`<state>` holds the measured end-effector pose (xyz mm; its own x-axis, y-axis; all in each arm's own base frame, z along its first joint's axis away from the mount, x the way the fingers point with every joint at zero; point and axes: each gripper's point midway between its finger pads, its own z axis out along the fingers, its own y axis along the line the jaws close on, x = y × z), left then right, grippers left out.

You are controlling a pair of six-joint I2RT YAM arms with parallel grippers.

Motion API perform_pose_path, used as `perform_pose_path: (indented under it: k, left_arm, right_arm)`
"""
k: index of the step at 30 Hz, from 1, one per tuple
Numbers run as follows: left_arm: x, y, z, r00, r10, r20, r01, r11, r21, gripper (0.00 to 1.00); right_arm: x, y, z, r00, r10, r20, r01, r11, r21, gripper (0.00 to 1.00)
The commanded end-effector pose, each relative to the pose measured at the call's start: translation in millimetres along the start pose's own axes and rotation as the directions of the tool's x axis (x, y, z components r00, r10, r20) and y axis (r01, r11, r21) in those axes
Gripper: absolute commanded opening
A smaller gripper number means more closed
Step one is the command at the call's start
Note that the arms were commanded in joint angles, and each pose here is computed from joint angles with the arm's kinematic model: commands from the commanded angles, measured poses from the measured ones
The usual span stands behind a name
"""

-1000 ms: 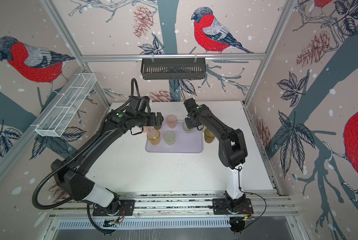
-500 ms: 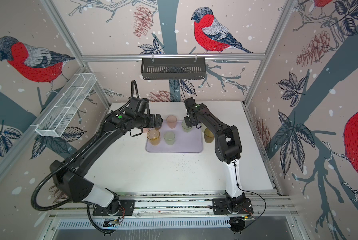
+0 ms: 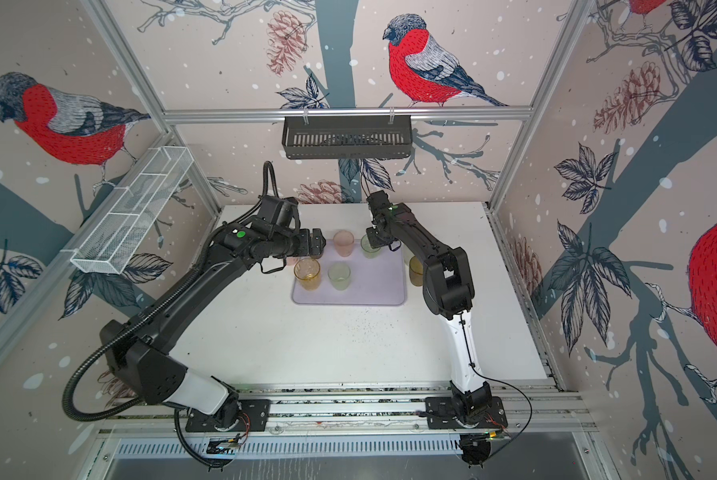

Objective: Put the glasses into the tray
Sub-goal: 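Lower the clear green glass onto the tray beside the pink glass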

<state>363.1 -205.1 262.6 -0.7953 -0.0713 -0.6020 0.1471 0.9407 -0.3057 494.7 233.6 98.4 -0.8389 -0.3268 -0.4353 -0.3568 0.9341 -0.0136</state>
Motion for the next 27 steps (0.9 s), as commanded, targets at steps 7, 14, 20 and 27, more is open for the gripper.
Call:
perform_pose_path:
  k: [7,14,20,27]
  left_arm:
    - [-5.5,-0.1,-1.5,1.0,-0.013,0.019,0.013,1.0,0.001,0.99]
    - [-6.3,-0.6,-2.0,1.0,-0.012,0.022,0.012,1.0,0.001,0.99]
    - [-8.7,-1.5,-4.5,1.0,-0.006,0.029,0.006,1.0,0.005,0.99]
    - [-8.1,-2.5,-5.3,1.0,-0.004,0.027,0.004,1.0,0.009,0.99]
  right_arm:
    - [-2.7,2.8,5.4,1.0,0.0,-0.001,0.0,1.0,-0.019,0.02]
    - [-4.3,2.4,8.5,1.0,0.009,0.0,-0.009,1.0,-0.02,0.02]
    - [-3.4,-1.0,10.1,1.0,0.025,-0.002,-0.025,1.0,-0.012,0.02]
    - [-3.4,-1.2,10.9,1.0,0.028,-0.001,-0.028,1.0,-0.012,0.02]
